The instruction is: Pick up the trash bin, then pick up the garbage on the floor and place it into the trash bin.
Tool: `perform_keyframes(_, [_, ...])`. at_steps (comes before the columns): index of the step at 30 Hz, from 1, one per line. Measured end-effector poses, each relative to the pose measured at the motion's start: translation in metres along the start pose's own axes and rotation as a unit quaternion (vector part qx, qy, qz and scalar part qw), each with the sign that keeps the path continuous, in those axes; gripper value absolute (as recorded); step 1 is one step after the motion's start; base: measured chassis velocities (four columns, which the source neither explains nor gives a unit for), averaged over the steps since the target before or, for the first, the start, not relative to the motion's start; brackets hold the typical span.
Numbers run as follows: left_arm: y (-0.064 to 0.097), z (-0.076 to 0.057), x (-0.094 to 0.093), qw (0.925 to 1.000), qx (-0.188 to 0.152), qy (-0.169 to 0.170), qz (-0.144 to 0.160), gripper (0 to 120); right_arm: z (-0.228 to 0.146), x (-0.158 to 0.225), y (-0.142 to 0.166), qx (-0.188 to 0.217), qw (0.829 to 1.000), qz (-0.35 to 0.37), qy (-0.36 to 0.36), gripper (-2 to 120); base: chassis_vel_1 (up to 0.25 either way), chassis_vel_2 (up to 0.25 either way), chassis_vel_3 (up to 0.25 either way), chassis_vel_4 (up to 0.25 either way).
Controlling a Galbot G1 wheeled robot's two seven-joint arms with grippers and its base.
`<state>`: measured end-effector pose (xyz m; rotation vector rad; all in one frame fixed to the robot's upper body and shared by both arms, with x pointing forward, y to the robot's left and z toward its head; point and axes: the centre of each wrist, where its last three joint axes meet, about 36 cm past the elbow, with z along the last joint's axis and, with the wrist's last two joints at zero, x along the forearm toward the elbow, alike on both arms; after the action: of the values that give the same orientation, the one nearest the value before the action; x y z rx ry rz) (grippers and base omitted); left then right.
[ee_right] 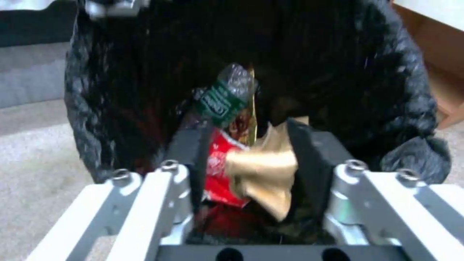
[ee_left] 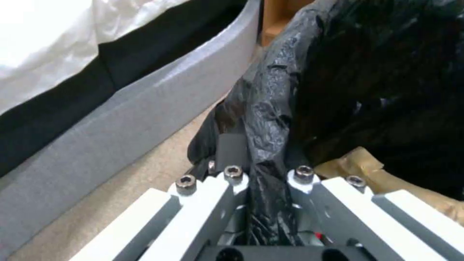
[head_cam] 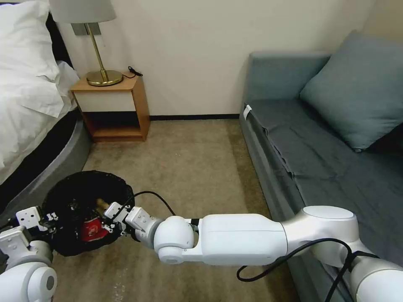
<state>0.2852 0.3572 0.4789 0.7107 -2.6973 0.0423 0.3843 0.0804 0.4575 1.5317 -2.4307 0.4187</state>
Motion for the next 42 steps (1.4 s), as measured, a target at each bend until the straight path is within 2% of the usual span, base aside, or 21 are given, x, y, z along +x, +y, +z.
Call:
perform_keyframes(2, [-0.002, 0.004, -0.002, 1.0, -0.001, 0.005, 0.0, 4, -0.008, 0.003, -0.005, -0.003, 1.0, 0.008, -0.015, 56, 0.0, 0.0, 0.0, 0.0])
perform_keyframes(3, [-0.002, 0.004, -0.002, 1.0, -0.001, 0.005, 0.0, 4, -0.008, 0.003, -0.005, -0.003, 1.0, 0.008, -0.015, 56, 0.0, 0.0, 0.0, 0.0])
perform_keyframes(6, [-0.005, 0.007, -0.005, 0.9999, 0.0, 0.011, 0.005, 4, -0.029, 0.007, -0.017, -0.009, 0.999, 0.023, -0.046, 70, 0.0, 0.0, 0.0, 0.0])
perform_keyframes(7, [-0.005, 0.007, -0.005, 0.9999, 0.0, 0.011, 0.005, 4, -0.029, 0.007, -0.017, -0.009, 0.999, 0.023, -0.046, 70, 0.0, 0.0, 0.0, 0.0])
perform_keyframes(8, [-0.007, 0.008, -0.006, 0.9999, 0.003, 0.012, 0.008, 4, -0.04, 0.01, -0.024, -0.008, 0.998, 0.032, -0.062, 76, 0.0, 0.0, 0.0, 0.0])
perform_keyframes(10, [-0.009, 0.008, -0.007, 0.9995, 0.02, 0.02, 0.016, 4, -0.057, 0.019, -0.037, -0.007, 0.995, 0.049, -0.091, 87, 0.0, 0.0, 0.0, 0.0])
perform_keyframes(11, [-0.009, 0.008, -0.007, 0.9995, 0.02, 0.02, 0.016, 4, -0.057, 0.019, -0.037, -0.007, 0.995, 0.049, -0.091, 87, 0.0, 0.0, 0.0, 0.0])
perform_keyframes(15, [-0.014, 0.014, -0.014, 0.9958, 0.064, 0.056, 0.034, 3, -0.076, 0.044, -0.059, -0.007, 0.989, 0.081, -0.123, 99, 0.0, 0.0, 0.0, 0.0])
perform_keyframes(16, [-0.014, 0.014, -0.014, 0.9958, 0.064, 0.056, 0.034, 3, -0.076, 0.044, -0.059, -0.007, 0.989, 0.081, -0.123, 99, 0.0, 0.0, 0.0, 0.0])
perform_keyframes(19, [-0.018, 0.02, -0.02, 0.9875, 0.113, 0.097, 0.053, 3, -0.071, 0.057, -0.068, 0.0, 0.987, 0.098, -0.124, 100, 0.0, 0.0, 0.0, 0.0])
perform_keyframes(20, [-0.018, 0.02, -0.02, 0.9875, 0.113, 0.097, 0.053, 3, -0.071, 0.057, -0.068, 0.0, 0.987, 0.098, -0.124, 100, 0.0, 0.0, 0.0, 0.0])
perform_keyframes(22, [-0.02, 0.024, -0.025, 0.9791, 0.146, 0.128, 0.061, 3, -0.063, 0.061, -0.07, 0.002, 0.987, 0.107, -0.119, 100, 0.0, 0.0, 0.0, 0.0])
perform_keyframes(24, [-0.021, 0.027, -0.027, 0.9761, 0.156, 0.138, 0.061, 3, -0.061, 0.062, -0.071, 0.002, 0.987, 0.109, -0.117, 100, 0.0, 0.0, 0.0, 0.0])
perform_keyframes(26, [-0.02, 0.035, -0.034, 0.9707, 0.171, 0.159, 0.056, 3, -0.057, 0.063, -0.071, 0.001, 0.987, 0.112, -0.114, 100, 0.0, 0.0, 0.0, 0.0])
perform_keyframes(28, [-0.019, 0.038, -0.037, 0.9696, 0.173, 0.165, 0.052, 3, -0.056, 0.063, -0.071, 0.001, 0.987, 0.112, -0.113, 100, 0.0, 0.0, 0.0, 0.0])
perform_keyframes(30, [-0.015, 0.049, -0.044, 0.967, 0.174, 0.182, 0.039, 3, -0.054, 0.063, -0.071, 0.001, 0.987, 0.113, -0.112, 100, 0.0, 0.0, 0.0, 0.0])
perform_keyframes(36, [-0.01, 0.066, -0.056, 0.9641, 0.171, 0.202, 0.021, 3, -0.046, 0.062, -0.071, -0.001, 0.988, 0.116, -0.106, 100, 0.0, 0.0, 0.0, 0.0])
perform_keyframes(42, [-0.009, 0.068, -0.057, 0.9654, 0.167, 0.199, 0.02, 3, -0.042, 0.062, -0.072, -0.002, 0.988, 0.119, -0.102, 100, 0.0, 0.0, 0.0, 0.0])
